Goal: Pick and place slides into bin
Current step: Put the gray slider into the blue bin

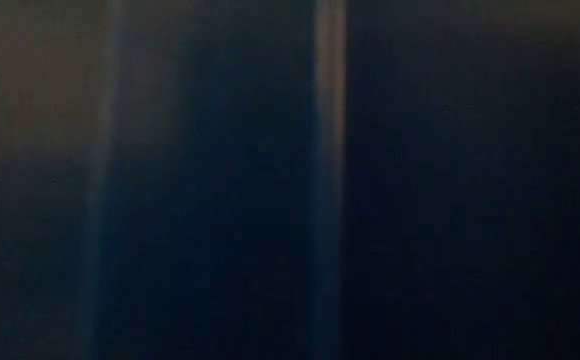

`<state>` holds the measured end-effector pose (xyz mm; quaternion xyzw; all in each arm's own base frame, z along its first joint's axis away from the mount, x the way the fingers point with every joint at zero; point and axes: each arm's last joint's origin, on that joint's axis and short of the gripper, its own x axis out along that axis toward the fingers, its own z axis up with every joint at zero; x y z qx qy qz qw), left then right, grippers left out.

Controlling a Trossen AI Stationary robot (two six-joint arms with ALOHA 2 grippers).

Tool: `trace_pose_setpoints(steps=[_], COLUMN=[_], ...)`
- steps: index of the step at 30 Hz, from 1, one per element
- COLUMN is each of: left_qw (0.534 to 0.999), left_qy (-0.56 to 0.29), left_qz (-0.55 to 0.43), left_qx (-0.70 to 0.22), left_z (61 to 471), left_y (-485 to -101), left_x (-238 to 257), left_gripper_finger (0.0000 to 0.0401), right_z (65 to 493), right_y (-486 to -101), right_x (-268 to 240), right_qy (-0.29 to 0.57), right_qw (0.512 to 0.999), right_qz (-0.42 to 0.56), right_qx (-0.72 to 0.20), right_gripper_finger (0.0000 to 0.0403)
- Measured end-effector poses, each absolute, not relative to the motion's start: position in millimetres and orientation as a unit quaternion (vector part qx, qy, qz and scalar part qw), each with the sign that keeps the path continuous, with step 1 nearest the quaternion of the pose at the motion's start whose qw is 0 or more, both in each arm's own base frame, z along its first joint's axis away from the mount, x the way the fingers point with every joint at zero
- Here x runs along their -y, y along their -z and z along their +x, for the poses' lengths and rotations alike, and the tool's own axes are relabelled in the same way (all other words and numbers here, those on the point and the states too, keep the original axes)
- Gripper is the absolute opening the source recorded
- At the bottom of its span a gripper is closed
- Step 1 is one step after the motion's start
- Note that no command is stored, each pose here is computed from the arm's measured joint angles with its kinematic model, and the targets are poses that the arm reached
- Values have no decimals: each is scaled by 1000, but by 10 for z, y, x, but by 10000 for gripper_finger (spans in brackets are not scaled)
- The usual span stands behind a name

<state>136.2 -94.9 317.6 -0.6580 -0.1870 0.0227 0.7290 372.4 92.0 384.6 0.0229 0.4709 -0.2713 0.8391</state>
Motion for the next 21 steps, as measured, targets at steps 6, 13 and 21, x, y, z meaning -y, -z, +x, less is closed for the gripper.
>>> trace_pose_setpoints(steps=[6, 13, 21], left_qw=[703, 699, 679], left_qy=[-36, -49, -89], left_qz=[-686, -687, -725], left_qx=[184, 189, 74], left_z=[1578, 1893, 2243], left_y=[-3154, -3376, -3320], left_x=[1050, 1118, 1154], left_gripper_finger=[298, 298, 298], right_z=[3824, 3937, 3964], right_y=[-3873, -3917, -3947], right_x=[-745, -624, -625], right_qy=[298, 286, 301], right_qw=[848, 864, 867], right_qz=[-1, -31, -68], right_qx=[-438, -412, -391], right_gripper_finger=[0, 0, 0])
